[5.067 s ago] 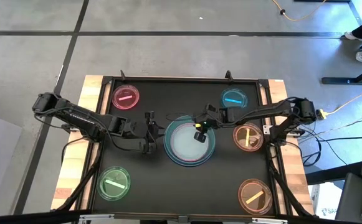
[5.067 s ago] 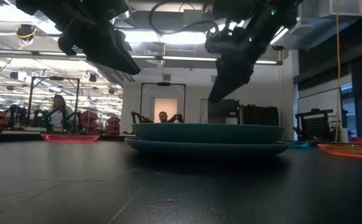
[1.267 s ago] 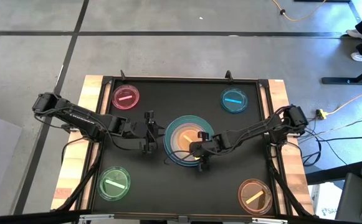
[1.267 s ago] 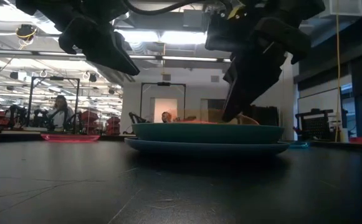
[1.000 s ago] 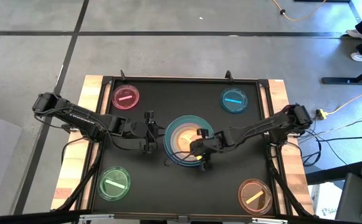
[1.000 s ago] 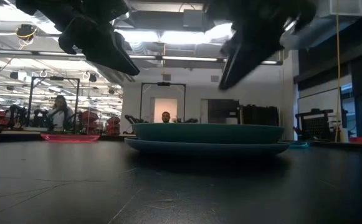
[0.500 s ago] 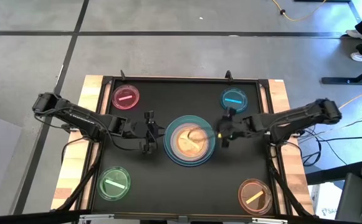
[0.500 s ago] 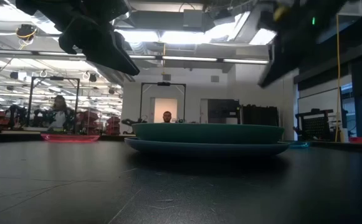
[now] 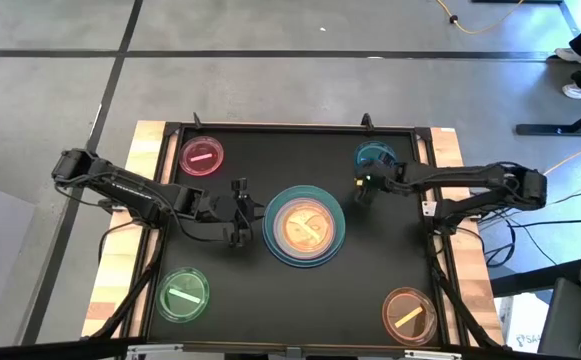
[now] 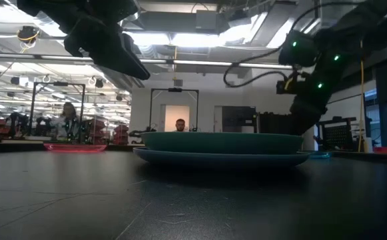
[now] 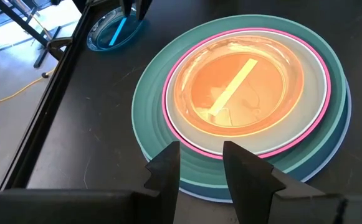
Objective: Stack plastic plates
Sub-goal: Stack the blue plate on top of the orange plate
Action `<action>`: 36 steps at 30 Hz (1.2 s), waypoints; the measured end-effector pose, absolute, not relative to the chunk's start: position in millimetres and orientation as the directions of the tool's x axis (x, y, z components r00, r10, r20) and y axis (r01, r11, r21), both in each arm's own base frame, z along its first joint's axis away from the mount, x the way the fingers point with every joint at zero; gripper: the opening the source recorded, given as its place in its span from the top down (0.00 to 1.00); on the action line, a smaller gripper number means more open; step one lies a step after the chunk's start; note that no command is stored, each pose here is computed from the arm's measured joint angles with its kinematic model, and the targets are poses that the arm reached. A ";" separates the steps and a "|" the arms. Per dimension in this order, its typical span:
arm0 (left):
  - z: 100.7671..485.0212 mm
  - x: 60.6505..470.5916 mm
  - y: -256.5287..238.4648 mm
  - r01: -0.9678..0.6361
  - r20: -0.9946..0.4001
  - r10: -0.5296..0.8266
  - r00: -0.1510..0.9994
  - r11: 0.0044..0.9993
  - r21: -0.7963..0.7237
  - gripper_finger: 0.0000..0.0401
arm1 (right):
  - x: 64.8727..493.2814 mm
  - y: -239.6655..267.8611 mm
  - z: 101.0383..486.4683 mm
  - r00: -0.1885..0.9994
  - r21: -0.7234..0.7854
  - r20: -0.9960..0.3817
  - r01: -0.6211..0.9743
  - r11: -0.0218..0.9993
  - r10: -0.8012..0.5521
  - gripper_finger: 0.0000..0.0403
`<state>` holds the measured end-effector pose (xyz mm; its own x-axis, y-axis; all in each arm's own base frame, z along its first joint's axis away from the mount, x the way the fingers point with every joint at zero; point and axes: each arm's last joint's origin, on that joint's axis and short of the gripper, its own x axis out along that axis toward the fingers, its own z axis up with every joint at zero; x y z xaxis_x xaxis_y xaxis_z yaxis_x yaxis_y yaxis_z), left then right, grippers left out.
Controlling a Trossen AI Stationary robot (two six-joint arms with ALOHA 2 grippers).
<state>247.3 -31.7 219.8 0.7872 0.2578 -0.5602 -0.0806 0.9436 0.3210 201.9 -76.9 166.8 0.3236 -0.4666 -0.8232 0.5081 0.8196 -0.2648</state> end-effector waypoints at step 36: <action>219.5 247.1 -31.6 -0.080 -0.562 0.258 0.786 0.943 0.322 0.71 | 206.0 -129.7 122.2 0.211 -0.301 -0.853 0.547 0.781 -0.477 0.98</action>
